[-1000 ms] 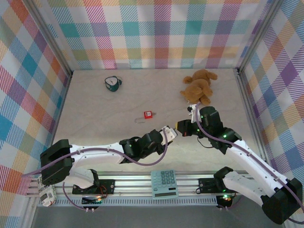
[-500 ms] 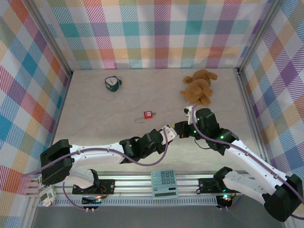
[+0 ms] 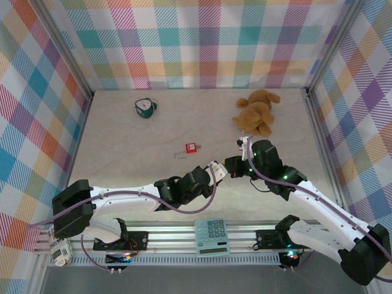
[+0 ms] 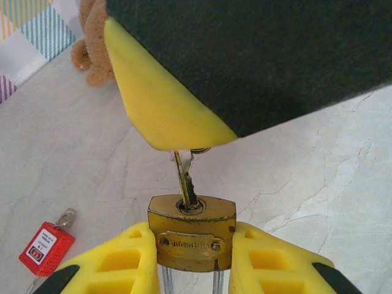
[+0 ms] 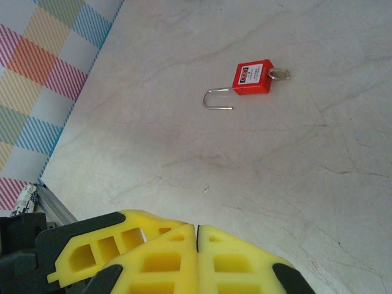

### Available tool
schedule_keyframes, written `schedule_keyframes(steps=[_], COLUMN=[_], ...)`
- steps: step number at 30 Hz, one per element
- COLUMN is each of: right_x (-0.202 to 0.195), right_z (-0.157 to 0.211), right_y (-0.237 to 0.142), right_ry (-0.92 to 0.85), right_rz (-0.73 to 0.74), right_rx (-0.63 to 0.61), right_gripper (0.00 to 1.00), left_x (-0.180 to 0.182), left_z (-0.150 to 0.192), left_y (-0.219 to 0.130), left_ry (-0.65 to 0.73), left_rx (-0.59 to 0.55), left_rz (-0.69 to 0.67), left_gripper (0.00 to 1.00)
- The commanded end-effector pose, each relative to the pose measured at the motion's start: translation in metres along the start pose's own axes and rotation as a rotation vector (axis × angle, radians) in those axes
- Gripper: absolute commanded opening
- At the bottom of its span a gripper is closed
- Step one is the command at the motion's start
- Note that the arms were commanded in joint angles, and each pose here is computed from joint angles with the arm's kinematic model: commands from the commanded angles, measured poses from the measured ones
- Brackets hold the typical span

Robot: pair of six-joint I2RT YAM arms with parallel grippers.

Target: Unlock with the key

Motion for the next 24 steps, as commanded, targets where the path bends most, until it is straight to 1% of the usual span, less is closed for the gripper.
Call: schedule_keyframes(steps=[1,8,17,24], right_x=[-0.003,-0.002,-0.006,-0.002], right_z=[0.013,0.017,0.024,0.027], right_y=[0.006,0.007,0.009,0.012], right_ry=[0.003,-0.012,-0.025,-0.062], right_rz=[0.001,-0.017,0.018,-0.018], right_rx=[0.043,0.038,0.039,0.061], right_gripper=[0.0,0.0,0.0,0.0], left_x=[0.001,0.0,0.0,0.002], left_z=[-0.028,-0.032,-0.035,-0.036], left_y=[-0.005,-0.007,-0.01,-0.012], left_ry=[-0.095,-0.122,-0.142,-0.146], left_rx=[-0.138,-0.157,-0.177,-0.187], left_rz=[-0.015,0.007,0.014,0.013], left_gripper=[0.23,0.23,0.23,0.22])
Point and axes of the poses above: each hand's point on the last joint's axis, 136 mm out from that joint toward the fingers, its own y axis out along the fingers, its own x axis along the line the jaws close on, z = x × y, the point moved 10 cm from there along -y, back along the fingers, and after that the axes turned 8 degrees about -y, right-handed, at the moved point
